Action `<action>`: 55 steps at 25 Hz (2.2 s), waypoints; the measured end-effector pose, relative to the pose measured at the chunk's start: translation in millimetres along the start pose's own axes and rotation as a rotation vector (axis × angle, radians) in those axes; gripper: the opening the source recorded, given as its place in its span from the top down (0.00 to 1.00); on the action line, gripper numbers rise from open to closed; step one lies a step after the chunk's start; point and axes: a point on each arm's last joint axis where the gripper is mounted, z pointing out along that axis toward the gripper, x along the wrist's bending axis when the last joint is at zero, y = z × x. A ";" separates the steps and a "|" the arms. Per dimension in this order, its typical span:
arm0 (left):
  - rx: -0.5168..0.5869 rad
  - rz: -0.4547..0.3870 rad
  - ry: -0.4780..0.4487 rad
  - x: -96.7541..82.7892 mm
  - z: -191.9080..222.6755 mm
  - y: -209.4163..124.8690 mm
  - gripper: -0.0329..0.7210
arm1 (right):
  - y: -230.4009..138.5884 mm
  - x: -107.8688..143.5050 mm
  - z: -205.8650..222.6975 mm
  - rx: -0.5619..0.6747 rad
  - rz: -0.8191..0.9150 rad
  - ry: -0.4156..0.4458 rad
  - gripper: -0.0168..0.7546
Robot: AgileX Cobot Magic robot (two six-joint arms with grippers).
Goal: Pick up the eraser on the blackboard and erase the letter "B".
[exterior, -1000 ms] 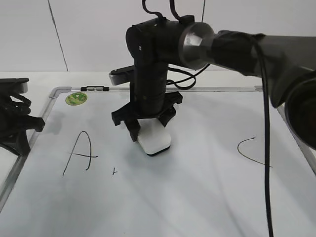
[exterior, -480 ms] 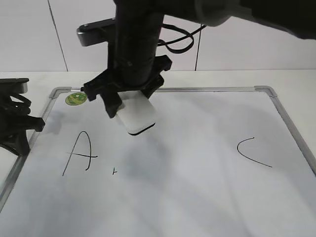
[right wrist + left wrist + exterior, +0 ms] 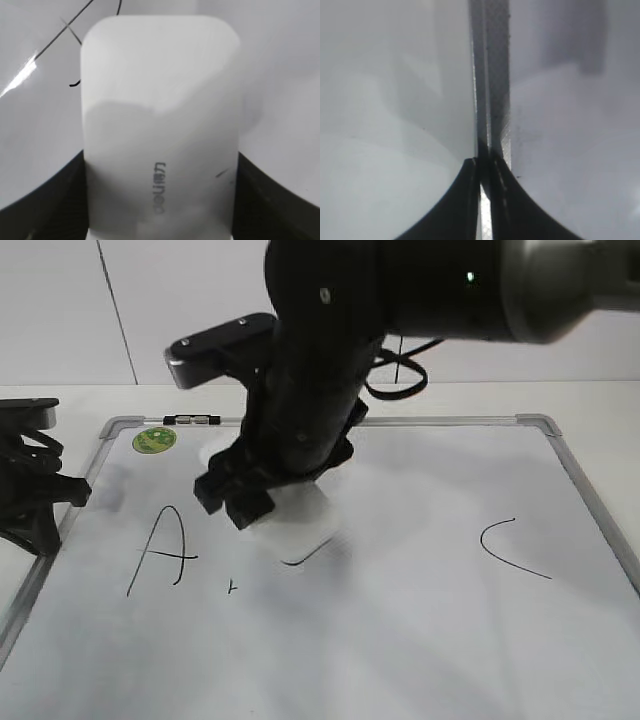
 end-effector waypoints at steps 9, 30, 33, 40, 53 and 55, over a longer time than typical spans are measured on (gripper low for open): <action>0.000 0.000 0.000 0.0 0.0 0.0 0.93 | -30.6 4.1 45.2 0.000 -0.017 0.039 0.29; 0.000 0.000 0.000 0.0 0.0 0.0 0.93 | -23.6 11.2 90.5 0.208 0.021 0.077 0.29; 0.000 0.000 0.000 0.0 0.0 0.0 0.93 | -23.9 11.3 90.6 0.218 0.021 0.078 0.29; 0.000 0.000 0.000 0.0 0.0 0.0 0.93 | -25.6 30.8 89.5 0.218 -0.045 0.079 0.29; -0.002 0.001 0.001 0.1 0.0 0.2 0.93 | -30.3 61.6 87.6 0.230 -0.083 0.131 0.29; -0.004 0.001 0.001 0.1 0.2 0.4 0.93 | -28.9 50.7 88.4 0.236 -0.037 0.135 0.29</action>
